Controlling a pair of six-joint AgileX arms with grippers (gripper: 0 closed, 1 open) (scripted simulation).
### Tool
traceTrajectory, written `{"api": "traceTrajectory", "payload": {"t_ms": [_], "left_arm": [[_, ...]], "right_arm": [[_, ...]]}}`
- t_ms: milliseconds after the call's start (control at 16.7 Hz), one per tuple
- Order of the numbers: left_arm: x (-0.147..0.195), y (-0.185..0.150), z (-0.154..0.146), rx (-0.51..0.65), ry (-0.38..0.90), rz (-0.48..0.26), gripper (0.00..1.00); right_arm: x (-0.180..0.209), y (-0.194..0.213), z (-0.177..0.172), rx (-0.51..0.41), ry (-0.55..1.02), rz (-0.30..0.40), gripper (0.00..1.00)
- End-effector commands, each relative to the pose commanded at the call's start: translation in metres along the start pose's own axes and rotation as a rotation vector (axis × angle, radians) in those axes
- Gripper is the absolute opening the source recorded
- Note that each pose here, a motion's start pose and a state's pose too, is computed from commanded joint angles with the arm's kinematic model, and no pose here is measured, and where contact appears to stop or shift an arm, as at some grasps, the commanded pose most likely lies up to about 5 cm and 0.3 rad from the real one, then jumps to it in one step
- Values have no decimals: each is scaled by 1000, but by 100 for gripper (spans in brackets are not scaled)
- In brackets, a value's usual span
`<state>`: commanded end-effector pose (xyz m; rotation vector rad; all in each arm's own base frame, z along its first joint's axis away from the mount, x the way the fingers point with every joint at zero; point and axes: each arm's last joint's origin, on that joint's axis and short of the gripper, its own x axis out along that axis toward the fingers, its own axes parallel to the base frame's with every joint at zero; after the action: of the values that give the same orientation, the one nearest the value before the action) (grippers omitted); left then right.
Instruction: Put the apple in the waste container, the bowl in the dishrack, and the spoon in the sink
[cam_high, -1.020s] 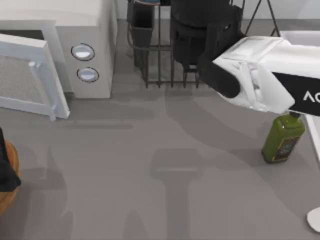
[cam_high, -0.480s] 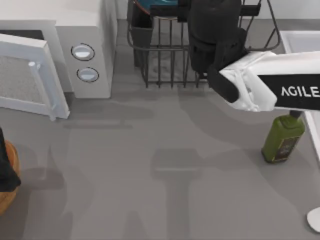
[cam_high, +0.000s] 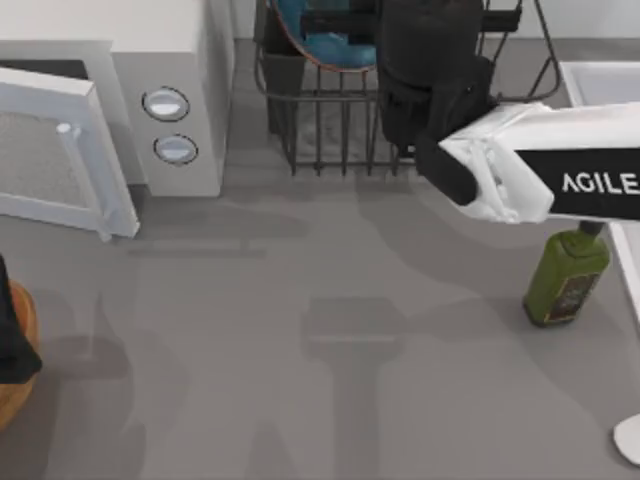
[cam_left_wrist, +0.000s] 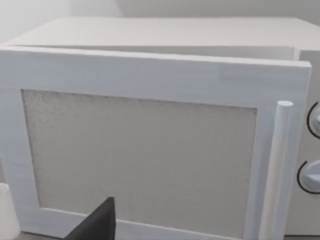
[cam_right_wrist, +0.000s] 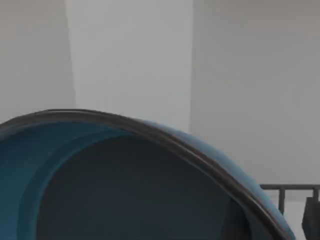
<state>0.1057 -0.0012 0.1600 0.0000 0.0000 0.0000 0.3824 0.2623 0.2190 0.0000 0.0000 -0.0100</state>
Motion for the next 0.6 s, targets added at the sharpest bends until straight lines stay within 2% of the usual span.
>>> {"api": "traceTrajectory", "payload": {"t_ms": [360, 600], "left_arm": [[0, 0, 0, 0, 0, 0, 100], [0, 0, 0, 0, 0, 0, 100]], "right_arm": [[0, 0, 0, 0, 0, 0, 98], [0, 0, 0, 0, 0, 0, 100]]}}
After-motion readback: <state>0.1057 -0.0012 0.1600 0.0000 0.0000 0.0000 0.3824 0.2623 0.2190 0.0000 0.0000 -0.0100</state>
